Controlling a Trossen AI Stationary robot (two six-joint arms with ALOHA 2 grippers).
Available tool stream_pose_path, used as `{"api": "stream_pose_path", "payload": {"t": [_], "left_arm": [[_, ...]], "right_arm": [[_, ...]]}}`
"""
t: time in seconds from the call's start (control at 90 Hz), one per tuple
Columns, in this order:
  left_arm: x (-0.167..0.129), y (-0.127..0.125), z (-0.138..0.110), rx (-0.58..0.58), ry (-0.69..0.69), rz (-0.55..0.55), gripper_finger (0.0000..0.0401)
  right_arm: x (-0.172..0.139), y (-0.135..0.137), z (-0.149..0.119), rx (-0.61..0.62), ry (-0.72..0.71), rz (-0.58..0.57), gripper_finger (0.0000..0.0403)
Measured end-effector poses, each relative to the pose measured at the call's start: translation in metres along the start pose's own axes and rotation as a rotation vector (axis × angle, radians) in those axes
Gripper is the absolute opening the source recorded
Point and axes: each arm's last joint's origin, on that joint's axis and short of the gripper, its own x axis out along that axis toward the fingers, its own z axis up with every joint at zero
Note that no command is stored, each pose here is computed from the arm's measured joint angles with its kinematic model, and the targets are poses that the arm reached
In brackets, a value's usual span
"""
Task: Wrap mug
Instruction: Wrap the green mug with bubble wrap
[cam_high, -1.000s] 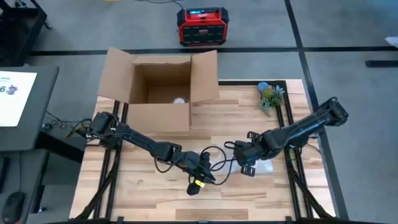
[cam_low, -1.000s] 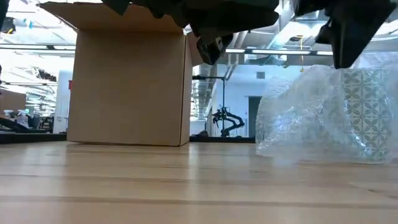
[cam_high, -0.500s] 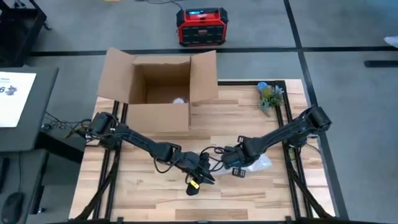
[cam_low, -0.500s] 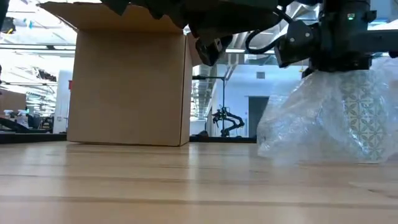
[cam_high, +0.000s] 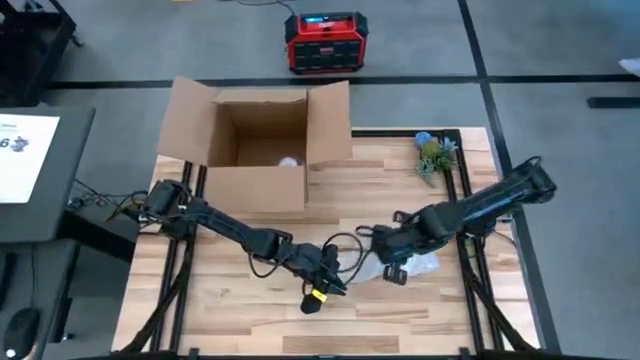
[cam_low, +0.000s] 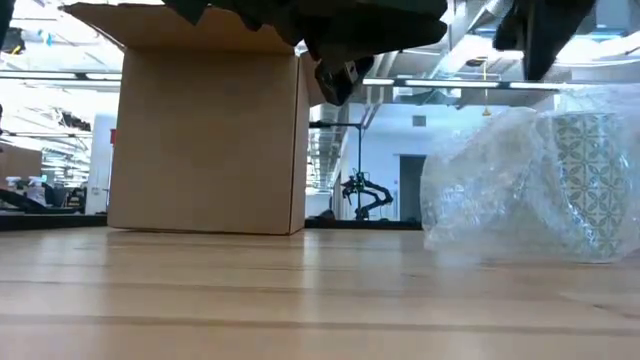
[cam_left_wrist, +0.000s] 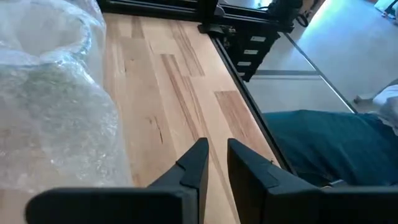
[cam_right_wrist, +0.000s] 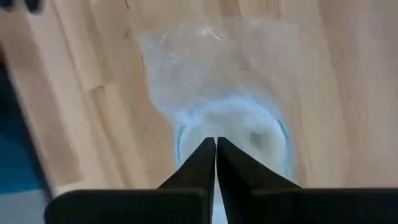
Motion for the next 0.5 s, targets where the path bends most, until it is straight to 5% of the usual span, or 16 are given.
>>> {"api": "stream_pose_path", "payload": {"t": [0.256, 0.5], "left_arm": [[0.000, -0.001, -0.001, 0.003, 0.005, -0.001, 0.0038], [0.000, -0.001, -0.001, 0.010, 0.004, -0.001, 0.0038]], "right_arm": [[-0.013, -0.024, -0.038, 0.254, 0.063, -0.265, 0.0000], [0.029, -0.011, -0.033, 0.187, 0.036, -0.138, 0.0000]]}}
